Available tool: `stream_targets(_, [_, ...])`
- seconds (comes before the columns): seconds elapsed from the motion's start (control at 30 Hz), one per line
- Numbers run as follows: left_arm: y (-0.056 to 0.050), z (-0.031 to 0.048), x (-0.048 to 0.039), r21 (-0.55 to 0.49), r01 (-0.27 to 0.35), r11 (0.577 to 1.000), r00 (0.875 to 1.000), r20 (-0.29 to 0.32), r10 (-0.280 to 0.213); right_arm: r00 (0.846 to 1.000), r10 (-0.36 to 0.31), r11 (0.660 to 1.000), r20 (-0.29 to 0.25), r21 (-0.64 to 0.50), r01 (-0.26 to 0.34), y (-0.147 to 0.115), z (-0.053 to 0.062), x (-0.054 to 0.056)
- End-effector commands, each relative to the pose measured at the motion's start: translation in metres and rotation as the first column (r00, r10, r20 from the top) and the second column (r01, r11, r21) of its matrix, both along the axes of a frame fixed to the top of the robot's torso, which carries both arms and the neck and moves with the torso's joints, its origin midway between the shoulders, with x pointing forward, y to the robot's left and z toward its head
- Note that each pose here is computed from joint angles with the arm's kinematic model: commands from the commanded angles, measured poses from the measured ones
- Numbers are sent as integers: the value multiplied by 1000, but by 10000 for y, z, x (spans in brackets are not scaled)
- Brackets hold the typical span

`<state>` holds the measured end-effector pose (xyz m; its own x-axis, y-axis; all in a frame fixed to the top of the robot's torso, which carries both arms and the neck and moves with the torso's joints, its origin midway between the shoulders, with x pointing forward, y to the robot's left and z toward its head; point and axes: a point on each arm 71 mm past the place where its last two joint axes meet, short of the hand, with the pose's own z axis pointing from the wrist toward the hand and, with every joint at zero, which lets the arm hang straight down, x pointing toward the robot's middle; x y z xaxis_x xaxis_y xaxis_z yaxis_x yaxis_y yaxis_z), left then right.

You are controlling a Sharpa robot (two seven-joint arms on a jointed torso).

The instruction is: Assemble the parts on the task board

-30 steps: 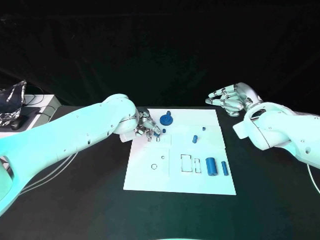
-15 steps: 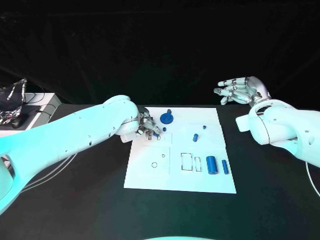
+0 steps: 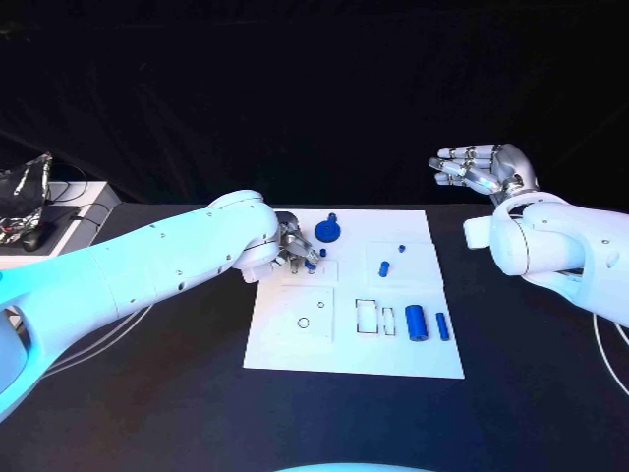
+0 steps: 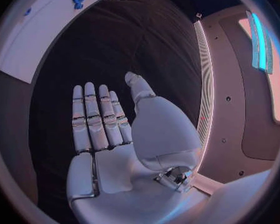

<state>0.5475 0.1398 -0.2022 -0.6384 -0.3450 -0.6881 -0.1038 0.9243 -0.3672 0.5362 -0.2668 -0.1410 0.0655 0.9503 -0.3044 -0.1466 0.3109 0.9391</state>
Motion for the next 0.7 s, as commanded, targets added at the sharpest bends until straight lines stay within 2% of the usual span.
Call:
stream_targets(0.03, [-38, 9, -15, 13, 6, 1000, 1000, 8, -6, 1000, 8, 999, 29, 36, -9, 9, 20, 7])
stream_targets(0.7, [-26, -38, -16, 31, 18, 999, 1000, -17, -17, 1000, 8, 999, 17, 43, -9, 20, 6, 23])
